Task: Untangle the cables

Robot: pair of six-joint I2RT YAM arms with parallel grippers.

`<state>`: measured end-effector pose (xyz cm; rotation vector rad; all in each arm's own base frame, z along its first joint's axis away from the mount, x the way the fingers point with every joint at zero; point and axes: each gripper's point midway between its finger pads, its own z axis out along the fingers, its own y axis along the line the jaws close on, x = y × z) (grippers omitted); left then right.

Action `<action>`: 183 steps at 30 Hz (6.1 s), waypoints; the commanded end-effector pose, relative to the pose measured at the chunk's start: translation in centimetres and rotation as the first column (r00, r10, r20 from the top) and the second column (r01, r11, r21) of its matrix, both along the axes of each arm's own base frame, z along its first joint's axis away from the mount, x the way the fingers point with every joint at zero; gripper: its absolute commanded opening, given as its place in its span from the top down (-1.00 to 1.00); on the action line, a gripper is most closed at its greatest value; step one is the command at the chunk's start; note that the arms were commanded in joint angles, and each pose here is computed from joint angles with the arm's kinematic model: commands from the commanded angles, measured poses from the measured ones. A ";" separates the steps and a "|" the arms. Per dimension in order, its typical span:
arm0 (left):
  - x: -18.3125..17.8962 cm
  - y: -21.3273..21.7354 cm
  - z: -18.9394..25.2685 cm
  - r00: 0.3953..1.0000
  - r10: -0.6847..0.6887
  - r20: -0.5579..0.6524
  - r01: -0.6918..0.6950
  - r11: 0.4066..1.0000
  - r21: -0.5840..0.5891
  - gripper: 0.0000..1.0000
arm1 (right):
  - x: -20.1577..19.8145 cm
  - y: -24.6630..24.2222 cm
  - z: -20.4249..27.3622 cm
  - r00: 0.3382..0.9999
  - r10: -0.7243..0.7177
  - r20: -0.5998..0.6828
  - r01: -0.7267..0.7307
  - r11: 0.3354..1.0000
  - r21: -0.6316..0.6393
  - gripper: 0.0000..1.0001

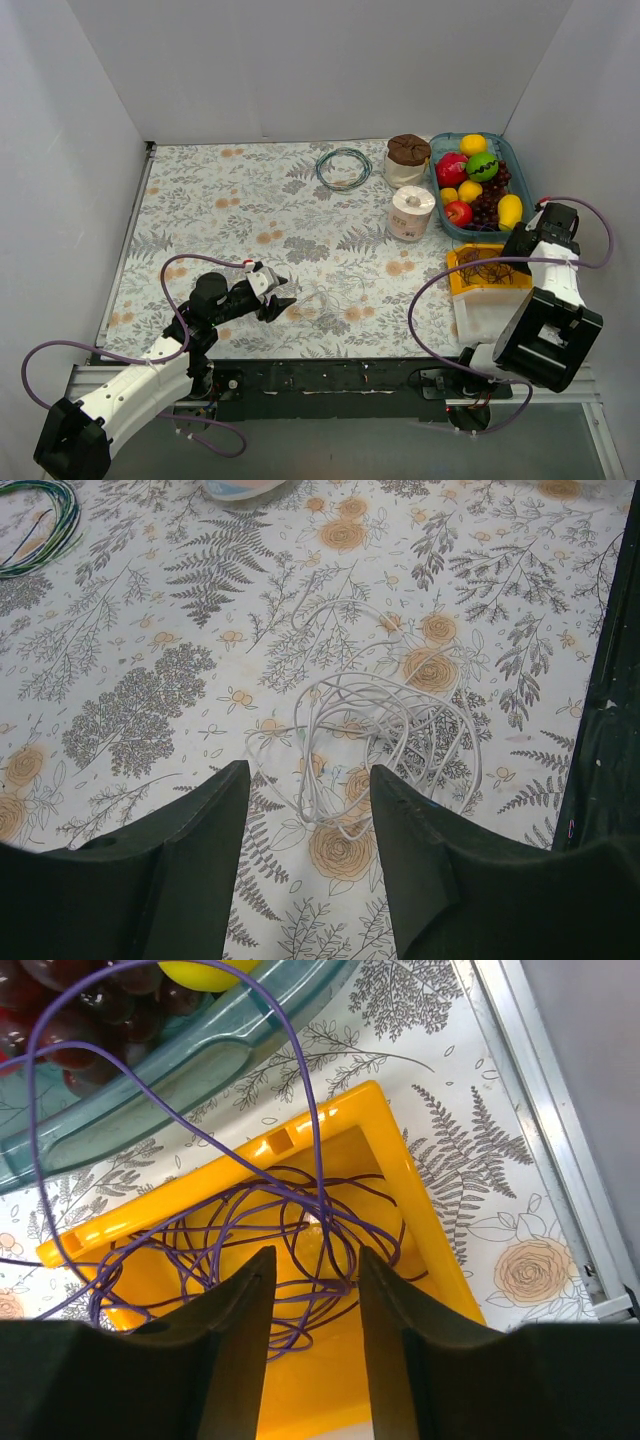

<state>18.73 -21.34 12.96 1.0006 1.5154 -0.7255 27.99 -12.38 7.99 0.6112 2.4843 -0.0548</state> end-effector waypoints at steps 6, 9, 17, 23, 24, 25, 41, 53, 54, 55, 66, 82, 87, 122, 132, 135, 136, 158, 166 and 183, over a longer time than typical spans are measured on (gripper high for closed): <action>0.0 -0.1 0.5 1.000 -0.007 0.019 0.007 1.000 -0.009 -0.03 | 0.8 -0.9 6.9 0.985 -0.006 0.172 0.024 0.995 -0.100 -0.45; 0.0 -0.1 0.4 1.000 -0.011 0.017 0.011 1.000 -0.009 -0.03 | 0.8 -1.1 8.8 0.978 -0.008 0.210 0.038 0.989 -0.144 -0.70; -0.1 -0.1 0.3 1.000 -0.012 0.012 0.012 1.000 -0.009 -0.04 | 3.8 5.2 8.7 0.937 0.285 0.200 -0.254 0.953 -0.169 -0.75; 0.1 0.0 0.2 1.000 -0.004 0.010 0.004 1.000 -0.004 -0.04 | 4.2 5.0 5.1 0.964 0.260 0.060 -0.252 0.960 -0.120 -0.52; 0.1 0.0 0.2 1.000 -0.004 0.010 0.004 1.000 -0.004 -0.04 | 4.5 5.1 5.0 0.962 0.266 0.060 -0.258 0.959 -0.117 -0.48; 0.2 0.1 0.2 1.000 0.001 0.008 -0.001 1.000 -0.003 -0.04 | 4.7 5.4 4.5 0.959 0.279 0.053 -0.272 0.956 -0.107 -0.38; 0.3 0.3 0.1 1.000 0.007 0.013 -0.007 1.000 0.002 -0.05 | 4.9 5.4 3.2 0.975 0.222 0.028 -0.219 0.971 -0.095 0.97; 0.2 0.2 0.2 1.000 0.000 0.019 0.000 1.000 -0.004 -0.06 | 2.3 4.0 5.7 0.986 0.110 0.123 -0.093 0.986 -0.135 0.97; 0.1 0.2 0.2 1.000 0.000 0.019 0.000 1.000 -0.004 -0.06 | 1.8 3.9 5.0 0.990 0.101 0.100 -0.088 0.988 -0.126 0.97; 0.1 0.2 0.2 1.000 0.001 0.020 -0.001 1.000 -0.004 -0.06 | 1.1 3.5 4.3 0.993 0.082 0.080 -0.073 0.991 -0.111 0.97; 0.1 0.2 0.3 1.000 -0.002 0.024 0.002 1.000 -0.006 -0.06 | -0.1 2.1 0.0 1.000 0.020 0.023 -0.022 0.996 0.084 0.97; -0.3 -0.1 0.0 0.999 -0.032 0.011 0.032 0.999 -0.003 -0.39 | 1.0 2.1 8.3 0.983 0.093 0.159 -0.081 0.993 -0.081 -0.53; -1.1 -0.7 -0.2 0.996 -0.090 -0.016 0.090 0.996 -0.005 -0.50 | 1.3 2.4 13.5 0.963 0.103 0.249 -0.058 0.982 -0.182 -0.75; -5.1 -5.7 4.1 0.900 -0.433 -0.054 0.437 0.894 0.102 1.00 | -14.6 43.8 7.1 -0.208 0.874 0.440 -0.975 -0.149 -0.164 -0.57; -5.5 -5.7 8.6 0.896 -0.444 0.010 0.443 0.894 0.063 1.00 | -13.7 44.4 8.9 -0.223 0.862 0.455 -0.967 -0.136 -0.216 0.10; -5.1 -5.8 10.3 0.913 -0.408 0.010 0.408 0.913 0.028 1.00 | -13.6 44.1 9.4 -0.202 0.860 0.468 -0.970 -0.109 -0.218 0.12; -4.5 -5.9 11.4 0.925 -0.379 0.035 0.379 0.925 0.016 1.00 | -13.4 43.9 9.5 -0.191 0.862 0.470 -0.969 -0.091 -0.228 0.11; -3.5 -4.7 28.2 0.942 -0.220 0.253 0.286 0.920 -0.268 1.00 | -10.5 40.7 12.2 -0.043 0.740 0.671 -0.970 0.131 -0.207 -0.53; -3.3 -4.3 32.3 0.925 -0.163 0.344 0.284 0.897 -0.339 1.00 | -9.9 39.9 9.2 0.006 0.747 0.665 -0.974 0.155 -0.165 -0.65; -2.2 -3.7 34.2 0.912 -0.079 0.403 0.239 0.900 -0.365 1.00 | -9.5 42.4 6.8 -0.029 0.741 0.671 -0.996 0.038 -0.085 -0.61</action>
